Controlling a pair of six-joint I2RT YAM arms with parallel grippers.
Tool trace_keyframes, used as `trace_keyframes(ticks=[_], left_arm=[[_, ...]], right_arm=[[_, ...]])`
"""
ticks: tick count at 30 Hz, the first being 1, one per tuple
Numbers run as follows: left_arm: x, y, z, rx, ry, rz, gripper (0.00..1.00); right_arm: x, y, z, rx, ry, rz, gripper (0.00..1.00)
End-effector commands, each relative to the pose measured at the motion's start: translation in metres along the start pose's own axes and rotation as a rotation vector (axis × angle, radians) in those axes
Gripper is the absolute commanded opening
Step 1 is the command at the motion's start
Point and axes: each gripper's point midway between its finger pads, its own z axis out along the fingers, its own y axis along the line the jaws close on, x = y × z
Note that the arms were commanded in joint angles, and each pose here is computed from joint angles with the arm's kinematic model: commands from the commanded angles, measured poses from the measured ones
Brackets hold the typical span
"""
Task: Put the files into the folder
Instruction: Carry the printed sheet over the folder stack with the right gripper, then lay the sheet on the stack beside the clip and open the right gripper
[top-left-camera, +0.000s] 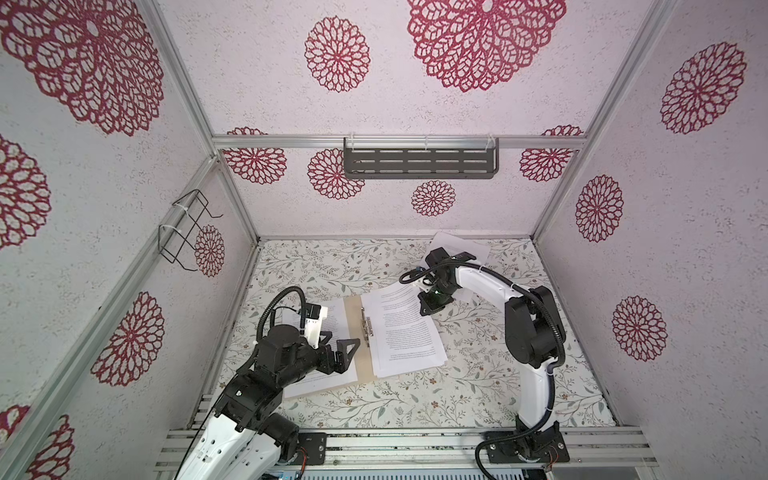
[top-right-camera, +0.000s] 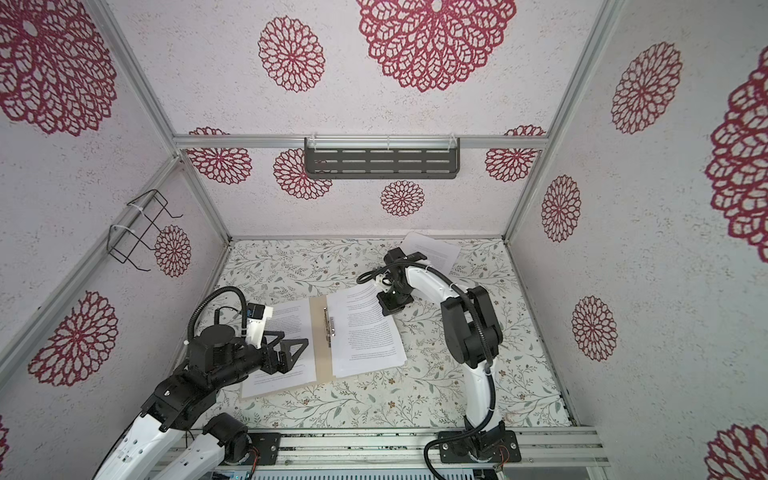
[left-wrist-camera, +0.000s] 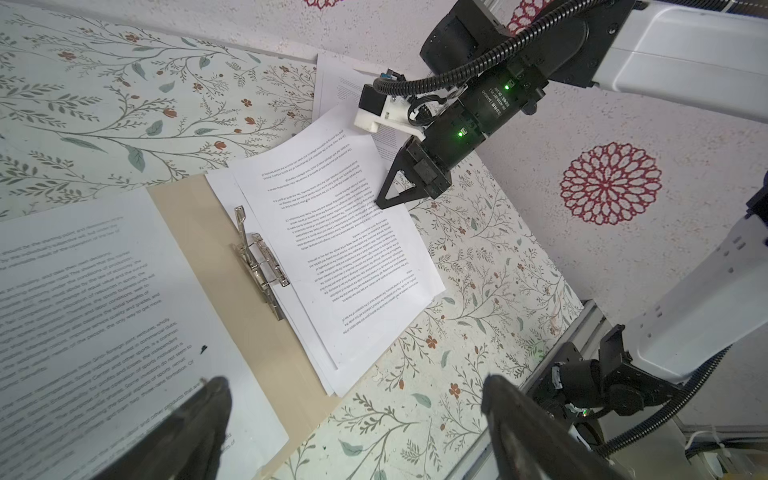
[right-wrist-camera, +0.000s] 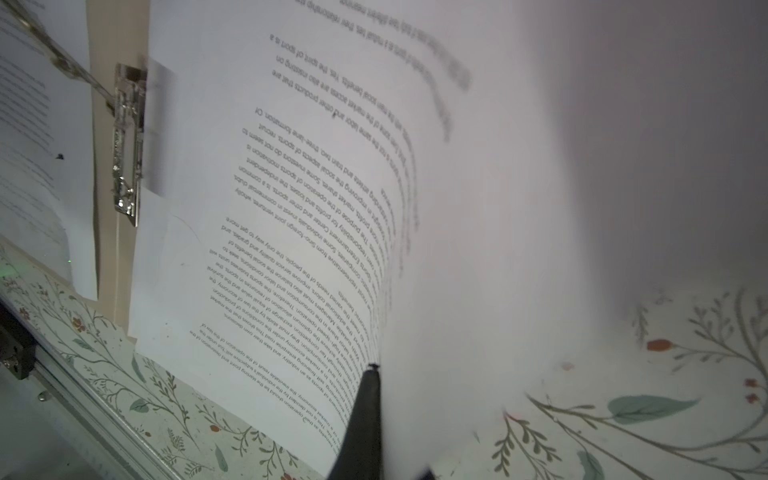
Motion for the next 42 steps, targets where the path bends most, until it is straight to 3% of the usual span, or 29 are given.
trace_keyframes(ticks=[1,42], left_arm=[[-0.004,-0.002,0.001,0.009,-0.014,0.033,0.97],[-0.003,0.001,0.003,-0.005,-0.007,0.03,0.97]], right_arm=[[0.0,0.007,0.001,-0.03,0.005,-0.029,0.0],[0.002,0.022,0.021,-0.078,0.038,-0.022,0.0]])
